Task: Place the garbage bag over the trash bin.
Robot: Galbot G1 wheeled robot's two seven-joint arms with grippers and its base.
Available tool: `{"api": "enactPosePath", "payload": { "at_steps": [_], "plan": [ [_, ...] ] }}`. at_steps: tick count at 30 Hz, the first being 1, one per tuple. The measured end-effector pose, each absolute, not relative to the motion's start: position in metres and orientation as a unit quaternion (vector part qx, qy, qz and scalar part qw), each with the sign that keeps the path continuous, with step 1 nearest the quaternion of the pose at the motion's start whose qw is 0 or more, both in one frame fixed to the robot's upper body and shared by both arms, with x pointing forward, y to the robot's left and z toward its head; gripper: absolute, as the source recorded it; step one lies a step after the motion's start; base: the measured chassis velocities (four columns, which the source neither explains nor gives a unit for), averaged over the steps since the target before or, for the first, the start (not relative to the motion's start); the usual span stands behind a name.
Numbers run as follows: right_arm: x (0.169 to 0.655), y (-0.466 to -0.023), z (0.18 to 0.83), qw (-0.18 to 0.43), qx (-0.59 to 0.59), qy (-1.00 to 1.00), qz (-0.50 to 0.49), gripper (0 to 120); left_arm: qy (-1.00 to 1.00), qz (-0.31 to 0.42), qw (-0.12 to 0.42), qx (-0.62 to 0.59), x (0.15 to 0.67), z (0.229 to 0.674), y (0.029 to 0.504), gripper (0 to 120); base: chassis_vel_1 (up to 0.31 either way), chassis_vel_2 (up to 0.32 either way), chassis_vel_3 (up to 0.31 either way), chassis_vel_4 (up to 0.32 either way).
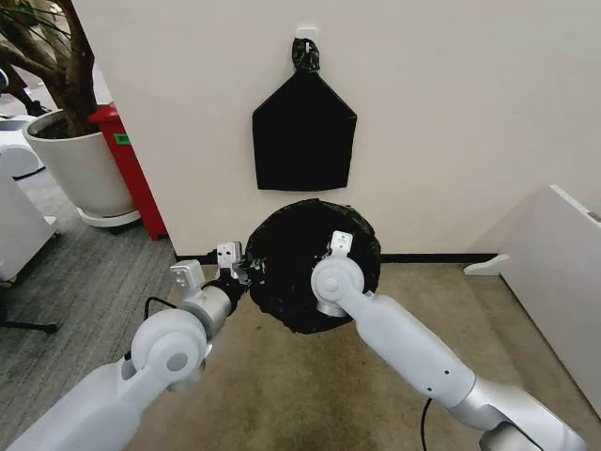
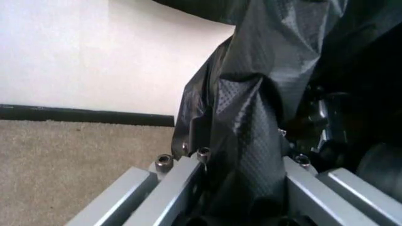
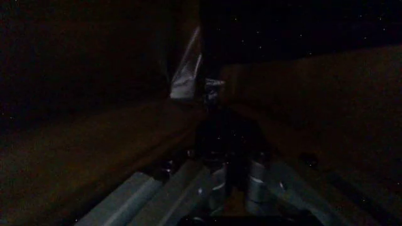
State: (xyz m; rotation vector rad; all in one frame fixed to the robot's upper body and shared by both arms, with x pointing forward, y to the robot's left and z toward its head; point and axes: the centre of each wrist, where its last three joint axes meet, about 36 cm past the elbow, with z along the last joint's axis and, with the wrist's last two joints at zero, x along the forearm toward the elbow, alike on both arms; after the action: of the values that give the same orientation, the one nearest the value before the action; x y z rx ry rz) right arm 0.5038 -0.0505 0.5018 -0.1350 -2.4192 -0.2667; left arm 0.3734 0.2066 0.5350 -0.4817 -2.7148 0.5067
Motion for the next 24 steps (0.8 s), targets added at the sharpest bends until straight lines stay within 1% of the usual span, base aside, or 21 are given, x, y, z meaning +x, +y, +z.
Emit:
{"api": "enactPosePath", "payload": {
  "at_steps": [5, 14, 18, 21, 24],
  "plan": [
    [0.478, -0.035, 0.523, 0.335, 0.000, -0.934, -0.127, 0, -0.954, 0.173, 0.175, -0.168, 0.377, 0.526, 0.203, 0, 0.000, 0.000, 0.000, 0.000],
    [0.439, -0.030, 0.557, 0.310, 0.077, -0.937, -0.142, 0, -0.958, 0.165, 0.183, -0.145, 0.395, 0.514, 0.209, 0, 0.000, 0.000, 0.000, 0.000],
    [0.414, -0.041, 0.577, 0.291, 0.123, -0.937, -0.150, 0, -0.956, 0.174, 0.204, -0.120, 0.405, 0.509, 0.211, 0, 0.000, 0.000, 0.000, 0.000],
    [0.406, -0.050, 0.583, 0.281, 0.145, -0.936, -0.156, 0, -0.954, 0.178, 0.215, -0.109, 0.407, 0.507, 0.211, 0, 0.000, 0.000, 0.000, 0.000],
    [0.382, -0.086, 0.593, 0.219, 0.212, -0.935, -0.180, 0, -0.949, 0.186, 0.241, -0.085, 0.414, 0.503, 0.212, 0, 0.000, 0.000, 0.000, 0.000]
  ]
}}
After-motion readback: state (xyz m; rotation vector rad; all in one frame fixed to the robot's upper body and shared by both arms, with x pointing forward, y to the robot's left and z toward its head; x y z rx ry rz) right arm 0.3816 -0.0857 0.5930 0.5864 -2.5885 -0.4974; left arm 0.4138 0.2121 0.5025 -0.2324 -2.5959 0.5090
